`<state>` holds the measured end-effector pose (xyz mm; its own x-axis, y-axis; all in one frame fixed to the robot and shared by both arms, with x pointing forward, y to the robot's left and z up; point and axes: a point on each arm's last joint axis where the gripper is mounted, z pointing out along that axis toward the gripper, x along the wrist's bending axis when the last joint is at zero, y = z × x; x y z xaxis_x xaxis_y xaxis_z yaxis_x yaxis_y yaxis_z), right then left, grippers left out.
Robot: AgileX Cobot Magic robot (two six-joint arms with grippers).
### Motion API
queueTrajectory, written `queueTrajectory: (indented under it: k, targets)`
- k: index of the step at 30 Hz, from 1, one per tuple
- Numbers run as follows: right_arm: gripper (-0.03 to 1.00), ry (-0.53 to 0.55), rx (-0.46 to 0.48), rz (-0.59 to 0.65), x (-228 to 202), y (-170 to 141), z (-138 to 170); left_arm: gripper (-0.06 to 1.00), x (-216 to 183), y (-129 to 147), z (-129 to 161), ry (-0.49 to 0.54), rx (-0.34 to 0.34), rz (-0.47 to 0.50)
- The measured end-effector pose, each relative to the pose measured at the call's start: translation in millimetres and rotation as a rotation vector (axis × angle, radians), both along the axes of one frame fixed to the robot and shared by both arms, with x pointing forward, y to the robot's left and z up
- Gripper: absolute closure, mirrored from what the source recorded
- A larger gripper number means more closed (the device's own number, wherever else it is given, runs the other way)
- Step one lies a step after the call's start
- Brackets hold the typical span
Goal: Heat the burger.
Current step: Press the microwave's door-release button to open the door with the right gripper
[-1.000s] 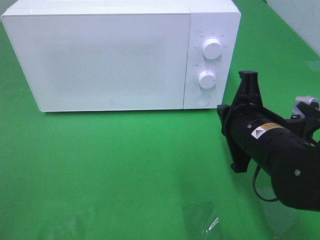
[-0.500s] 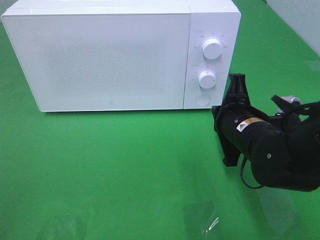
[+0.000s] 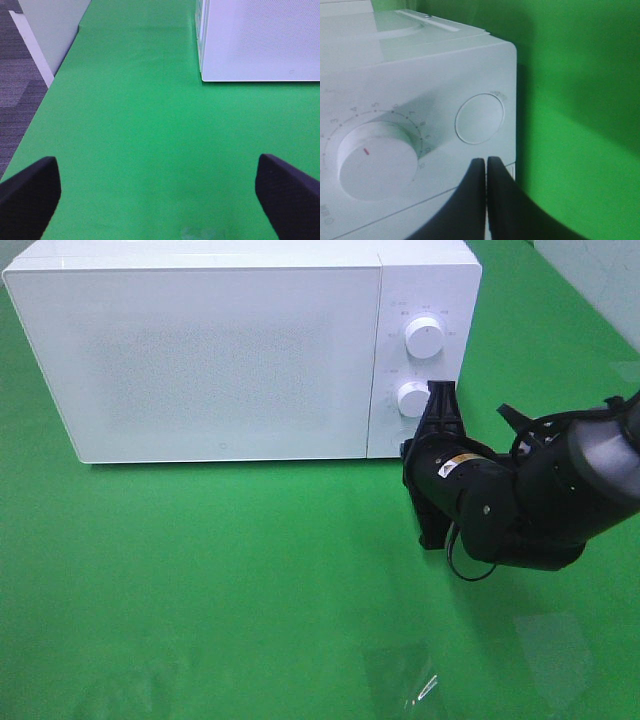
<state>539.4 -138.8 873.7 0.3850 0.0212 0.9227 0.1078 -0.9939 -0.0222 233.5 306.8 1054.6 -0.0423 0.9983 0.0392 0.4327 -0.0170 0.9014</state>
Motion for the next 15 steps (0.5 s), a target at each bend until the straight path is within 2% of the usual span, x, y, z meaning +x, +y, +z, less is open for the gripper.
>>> queueTrajectory:
  k: [15]
  targets:
    - [0.95,0.008,0.000,-0.034,20.1,-2.4,-12.1,-0.03,0.0,0.1,0.0,0.000,0.001,0.001]
